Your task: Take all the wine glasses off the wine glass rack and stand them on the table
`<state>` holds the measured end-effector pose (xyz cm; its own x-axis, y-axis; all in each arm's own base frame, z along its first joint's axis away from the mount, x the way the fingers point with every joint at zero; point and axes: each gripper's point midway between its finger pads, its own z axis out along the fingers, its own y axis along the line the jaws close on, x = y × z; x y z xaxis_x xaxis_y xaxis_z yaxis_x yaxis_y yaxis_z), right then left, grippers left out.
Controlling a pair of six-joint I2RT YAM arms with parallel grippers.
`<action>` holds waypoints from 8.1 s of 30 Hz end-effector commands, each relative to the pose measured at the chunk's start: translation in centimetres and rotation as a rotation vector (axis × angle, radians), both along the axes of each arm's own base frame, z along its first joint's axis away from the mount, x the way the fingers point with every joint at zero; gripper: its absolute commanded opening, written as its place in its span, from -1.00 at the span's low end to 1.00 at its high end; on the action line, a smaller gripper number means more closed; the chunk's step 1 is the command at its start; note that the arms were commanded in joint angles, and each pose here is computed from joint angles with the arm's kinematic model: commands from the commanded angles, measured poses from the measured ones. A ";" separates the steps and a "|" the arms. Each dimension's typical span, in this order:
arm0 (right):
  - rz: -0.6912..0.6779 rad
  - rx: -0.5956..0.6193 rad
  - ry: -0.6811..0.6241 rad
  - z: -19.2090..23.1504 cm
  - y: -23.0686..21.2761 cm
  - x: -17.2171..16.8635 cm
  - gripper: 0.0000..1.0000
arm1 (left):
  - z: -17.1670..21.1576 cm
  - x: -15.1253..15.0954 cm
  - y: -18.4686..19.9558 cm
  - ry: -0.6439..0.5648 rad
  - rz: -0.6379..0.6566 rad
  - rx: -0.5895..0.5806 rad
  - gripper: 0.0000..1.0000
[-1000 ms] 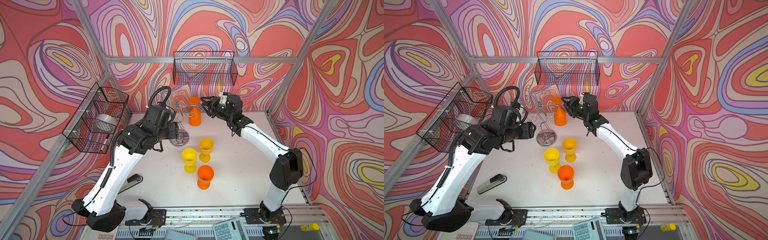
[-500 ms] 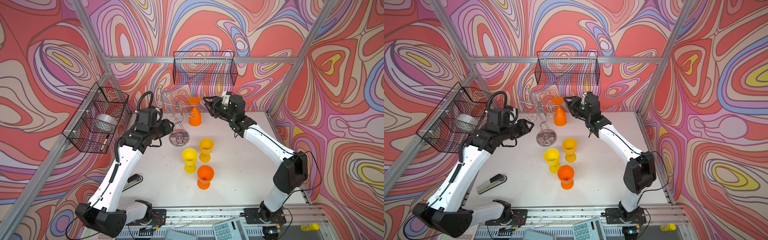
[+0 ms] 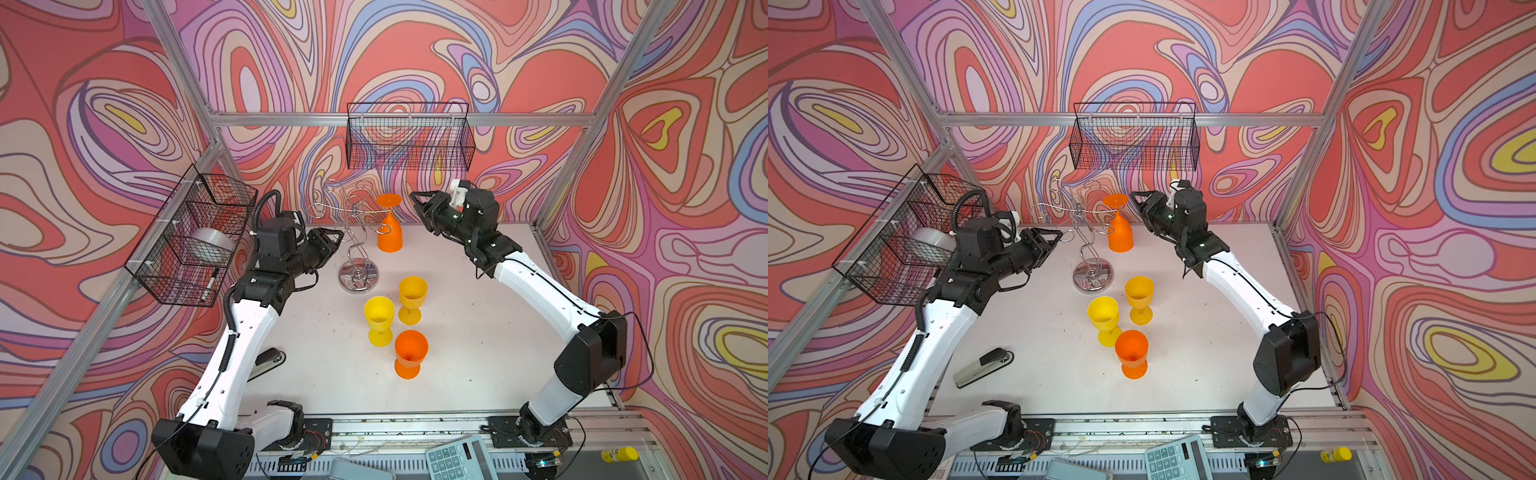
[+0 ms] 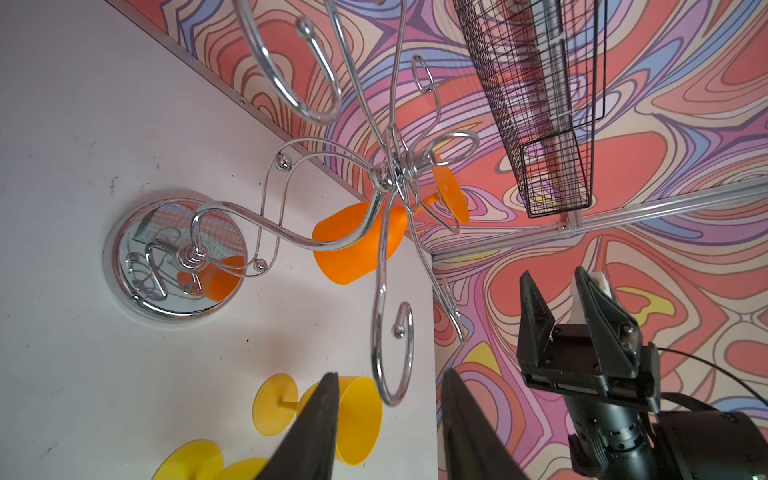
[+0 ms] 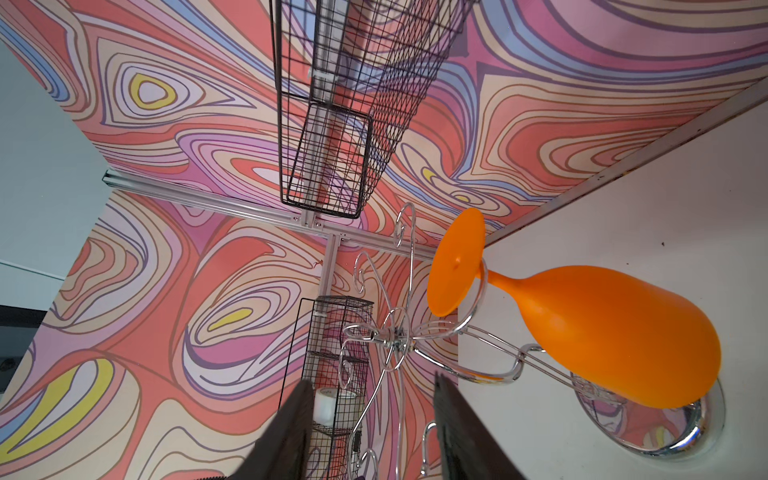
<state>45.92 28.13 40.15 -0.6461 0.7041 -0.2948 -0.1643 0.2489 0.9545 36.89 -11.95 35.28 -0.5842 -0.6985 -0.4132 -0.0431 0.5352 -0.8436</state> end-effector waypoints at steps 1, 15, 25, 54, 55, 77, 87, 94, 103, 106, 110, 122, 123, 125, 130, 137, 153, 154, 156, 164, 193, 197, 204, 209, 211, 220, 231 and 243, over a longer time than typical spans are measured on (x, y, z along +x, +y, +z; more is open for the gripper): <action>-0.003 -0.014 -0.029 0.9 -0.2 -0.9 -0.02 | 1.6 1.0 -0.3 -0.061 0.005 -0.077 -0.31; -0.019 -0.036 -0.033 0.8 -0.6 -0.9 -0.02 | 1.1 1.9 0.3 -0.080 0.026 -0.099 -0.95; -0.003 -0.042 -0.013 -0.1 -0.2 -0.9 -0.02 | 0.8 1.9 0.8 -0.097 -0.005 -0.061 -0.98; 0.011 -0.057 0.021 -1.9 1.0 -0.7 -0.02 | 0.5 3.4 4.1 -0.099 0.041 -0.029 -0.69; 0.012 -0.058 0.022 -2.0 1.1 -0.7 -0.03 | 0.4 3.5 4.2 -0.099 0.044 -0.029 -0.69; 0.019 -0.066 0.086 -4.9 2.1 0.0 -0.03 | 0.6 7.1 6.4 -0.094 0.092 0.027 -0.59; 0.004 -0.025 0.154 -6.4 2.0 0.7 -0.04 | 1.7 5.8 6.7 -0.121 0.086 0.086 0.19; 0.005 0.078 0.208 -7.2 1.8 2.3 -0.11 | 2.1 2.9 7.1 -0.126 0.088 0.159 0.36; 0.004 0.117 0.219 -7.8 2.3 3.7 -0.21 | 1.4 0.0 6.9 -0.124 0.072 0.197 0.41; -0.012 0.114 0.200 -7.1 2.1 3.8 -0.21 | 0.9 -0.8 6.8 -0.115 0.067 0.199 0.42; -0.037 0.113 0.184 -6.3 1.4 3.4 -0.25 | 0.8 -1.5 6.8 -0.116 0.062 0.203 0.42; -0.093 0.120 0.131 -3.4 -0.4 2.2 -0.26 | 1.4 -2.4 6.6 -0.127 0.057 0.201 0.42; -0.090 0.120 0.127 -3.2 -0.3 2.3 -0.26 | 1.5 -2.5 6.6 -0.128 0.054 0.199 0.42; -0.071 0.125 0.128 -3.0 0.2 2.4 -0.26 | 1.5 -2.6 6.5 -0.128 0.051 0.199 0.42; -0.050 0.123 0.143 -3.3 0.7 2.7 -0.27 | 1.1 -2.7 6.5 -0.111 0.041 0.211 0.42; -0.043 0.102 0.178 -5.6 1.6 3.9 -0.29 | 0.7 -3.0 6.6 -0.105 0.039 0.233 0.44; -0.031 0.117 0.181 -6.0 2.6 5.3 -0.36 | 1.2 -3.6 6.5 -0.118 0.035 0.237 0.45; -0.028 0.119 0.182 -6.0 2.7 5.3 -0.39 | 1.2 -3.7 6.5 -0.118 0.035 0.237 0.45; -0.025 0.121 0.180 -6.0 2.9 5.4 -0.44 | 1.3 -3.7 6.5 -0.120 0.036 0.239 0.45; -0.026 0.126 0.180 -6.0 3.1 5.8 -0.57 | 1.5 -3.8 6.4 -0.124 0.031 0.235 0.45; -0.025 0.103 0.121 -3.8 3.0 4.3 -1.00 | 1.2 -4.0 6.4 -0.124 0.029 0.231 0.44; -0.048 0.083 0.108 -3.3 2.3 3.8 -1.00 | 1.0 -3.9 6.3 -0.119 0.027 0.224 0.44; -0.070 0.073 0.096 -2.9 1.5 3.1 -1.00 | 1.3 -4.1 6.2 -0.127 0.026 0.222 0.45; -0.074 0.071 0.098 -2.9 1.2 2.8 -1.00 | 1.4 -4.3 6.2 -0.126 0.025 0.221 0.44; -0.078 0.070 0.100 -3.1 1.2 2.9 -1.00 | 1.4 -4.4 6.2 -0.129 0.024 0.222 0.44; -0.068 0.082 0.085 -1.8 0.7 1.3 -1.00 | 1.4 -4.3 6.1 -0.129 0.021 0.214 0.45; -0.037 0.075 0.093 -1.9 1.8 0.3 -1.00 | 1.3 -4.3 6.1 -0.128 0.021 0.211 0.45; -0.001 0.064 0.098 -2.3 3.9 -0.9 -1.00 | 1.1 -4.2 6.1 -0.126 0.020 0.206 0.45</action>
